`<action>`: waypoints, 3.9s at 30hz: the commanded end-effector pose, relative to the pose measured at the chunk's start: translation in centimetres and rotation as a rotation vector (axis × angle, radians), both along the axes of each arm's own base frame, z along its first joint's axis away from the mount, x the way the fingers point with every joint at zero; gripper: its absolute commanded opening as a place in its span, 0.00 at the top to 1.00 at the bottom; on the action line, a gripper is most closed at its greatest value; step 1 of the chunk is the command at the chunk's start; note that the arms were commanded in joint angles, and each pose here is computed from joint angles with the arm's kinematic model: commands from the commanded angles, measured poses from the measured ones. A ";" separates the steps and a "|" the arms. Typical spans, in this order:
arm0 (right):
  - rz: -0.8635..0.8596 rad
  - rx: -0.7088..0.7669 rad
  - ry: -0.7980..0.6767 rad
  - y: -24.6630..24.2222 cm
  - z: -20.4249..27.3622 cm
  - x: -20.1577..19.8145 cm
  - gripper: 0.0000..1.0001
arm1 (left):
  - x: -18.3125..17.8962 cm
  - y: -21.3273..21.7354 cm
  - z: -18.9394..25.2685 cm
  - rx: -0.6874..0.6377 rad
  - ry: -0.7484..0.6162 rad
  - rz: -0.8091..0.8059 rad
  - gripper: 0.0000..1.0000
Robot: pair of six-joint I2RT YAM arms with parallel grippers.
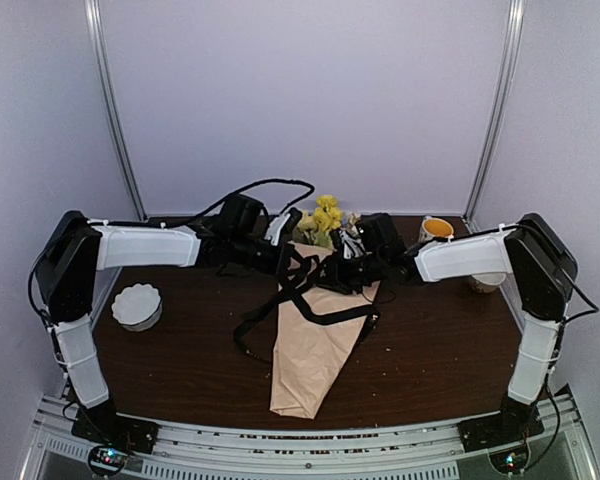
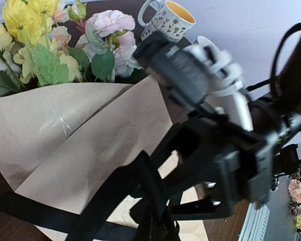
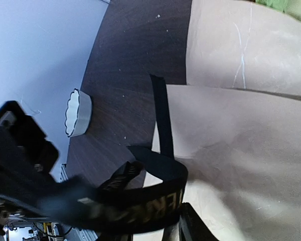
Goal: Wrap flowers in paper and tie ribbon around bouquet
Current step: Cross the ribbon over the folded bouquet.
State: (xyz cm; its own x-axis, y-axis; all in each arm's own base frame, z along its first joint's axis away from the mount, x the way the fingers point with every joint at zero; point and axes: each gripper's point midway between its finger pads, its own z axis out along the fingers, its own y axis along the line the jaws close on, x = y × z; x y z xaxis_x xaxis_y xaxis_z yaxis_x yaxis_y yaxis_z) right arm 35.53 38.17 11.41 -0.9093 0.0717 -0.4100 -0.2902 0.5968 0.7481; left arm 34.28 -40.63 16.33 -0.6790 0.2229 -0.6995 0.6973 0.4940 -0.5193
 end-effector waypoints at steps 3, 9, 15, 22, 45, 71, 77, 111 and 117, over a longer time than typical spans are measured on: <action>-0.072 -0.004 -0.040 -2.6 2.3 0.3 0.66 | 1.2 0.1 -1.5 0.018 -0.001 0.024 1.00; 0.023 -0.141 -0.235 -4.3 3.7 -0.3 0.65 | 1.0 0.1 -1.2 0.020 -0.017 0.009 1.00; 0.082 -0.249 -0.373 -4.7 3.1 0.4 0.62 | 1.1 -0.1 0.4 -0.006 -0.050 0.005 1.00; 0.112 -0.193 -0.435 -1.3 3.4 0.3 0.51 | 1.1 -0.1 0.7 -0.012 -0.054 0.003 1.00; -0.055 -0.241 -0.512 -1.9 5.0 5.2 1.00 | -0.4 0.3 1.5 -0.040 -0.085 -0.047 1.00; 0.060 -0.050 -0.605 2.3 5.4 2.2 0.58 | -1.9 -0.1 4.0 -0.095 -0.145 -0.113 1.00; 0.052 -0.004 -0.598 3.2 5.8 2.4 0.63 | -2.0 -0.2 4.5 -0.106 -0.155 -0.122 1.00; 0.049 -0.406 -0.747 -3.7 10.4 1.0 1.00 | 7.9 8.1 -6.3 0.016 0.126 0.123 0.34; 0.045 -0.409 -0.739 -4.0 10.0 0.9 1.00 | 7.7 7.2 -7.2 -0.023 0.132 0.083 0.35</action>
State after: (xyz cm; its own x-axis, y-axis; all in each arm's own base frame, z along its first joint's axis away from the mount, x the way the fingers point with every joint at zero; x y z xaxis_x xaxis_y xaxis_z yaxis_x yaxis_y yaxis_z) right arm 36.54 34.56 19.89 -0.4202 -0.2547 -0.8710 -0.6583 0.7462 0.0994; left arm 41.25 -31.99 8.06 -0.8092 0.1561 -0.5664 0.5314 0.6056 -0.5923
